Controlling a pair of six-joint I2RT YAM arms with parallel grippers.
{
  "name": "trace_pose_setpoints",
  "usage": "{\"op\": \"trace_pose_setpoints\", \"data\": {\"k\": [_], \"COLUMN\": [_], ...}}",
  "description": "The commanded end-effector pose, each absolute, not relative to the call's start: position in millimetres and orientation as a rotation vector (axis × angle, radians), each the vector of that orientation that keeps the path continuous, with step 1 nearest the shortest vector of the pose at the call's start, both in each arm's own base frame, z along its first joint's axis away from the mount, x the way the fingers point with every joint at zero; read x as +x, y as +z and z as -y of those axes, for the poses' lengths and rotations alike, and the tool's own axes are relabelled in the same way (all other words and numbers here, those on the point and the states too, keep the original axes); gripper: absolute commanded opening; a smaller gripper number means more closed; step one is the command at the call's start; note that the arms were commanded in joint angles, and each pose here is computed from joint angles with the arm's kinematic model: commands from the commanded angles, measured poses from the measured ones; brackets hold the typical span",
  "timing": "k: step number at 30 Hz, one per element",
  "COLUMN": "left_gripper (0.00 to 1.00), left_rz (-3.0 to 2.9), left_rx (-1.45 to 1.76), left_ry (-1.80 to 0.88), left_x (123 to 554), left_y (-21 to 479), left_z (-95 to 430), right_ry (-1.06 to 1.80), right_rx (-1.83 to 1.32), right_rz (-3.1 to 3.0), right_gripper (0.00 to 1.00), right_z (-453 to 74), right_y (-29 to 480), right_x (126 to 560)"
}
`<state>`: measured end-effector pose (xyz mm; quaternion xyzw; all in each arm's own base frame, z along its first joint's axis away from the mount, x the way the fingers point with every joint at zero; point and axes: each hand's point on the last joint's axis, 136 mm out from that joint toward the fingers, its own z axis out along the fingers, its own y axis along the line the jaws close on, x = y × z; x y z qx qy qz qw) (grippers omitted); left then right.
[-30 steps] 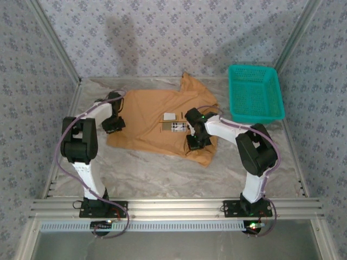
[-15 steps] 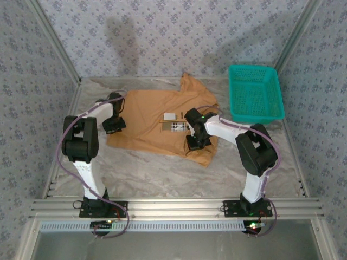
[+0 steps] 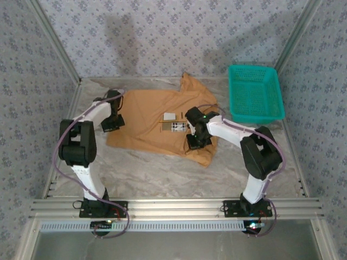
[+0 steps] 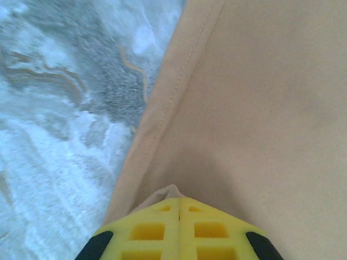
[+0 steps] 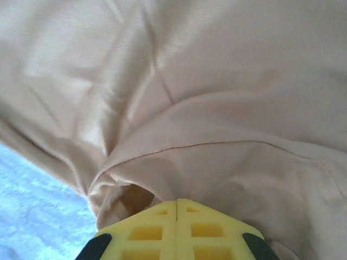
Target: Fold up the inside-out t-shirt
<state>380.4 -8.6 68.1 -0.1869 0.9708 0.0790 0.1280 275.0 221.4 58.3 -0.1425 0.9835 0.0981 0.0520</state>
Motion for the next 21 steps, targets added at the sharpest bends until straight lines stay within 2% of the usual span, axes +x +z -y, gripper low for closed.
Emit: {"op": "trace_pose_setpoints", "data": {"k": [1,7,17,21], "left_gripper": [0.0,0.0,0.0,0.0], "left_rz": [-2.765,-2.758,-2.675,-2.664], "left_rx": [-0.549,-0.597,-0.776,-0.809], "left_ry": [0.243,0.093,-0.097,-0.115], "left_x": [359.5,304.1,229.1,212.6], "left_y": [103.7,105.5,105.3,102.7], "left_z": [3.2,16.7,21.5,20.0], "right_ry": [0.317,0.333,0.38,0.356], "right_rx": [-0.456,-0.511,-0.604,-0.69], "right_rz": [-2.957,-2.937,-2.963,-2.983], "right_gripper": [0.0,0.0,0.0,0.18], "right_z": [-223.9,-234.5,-238.4,-233.7], "right_y": [83.8,100.2,79.0,63.6], "right_x": [265.0,238.6,157.7,125.0]}}
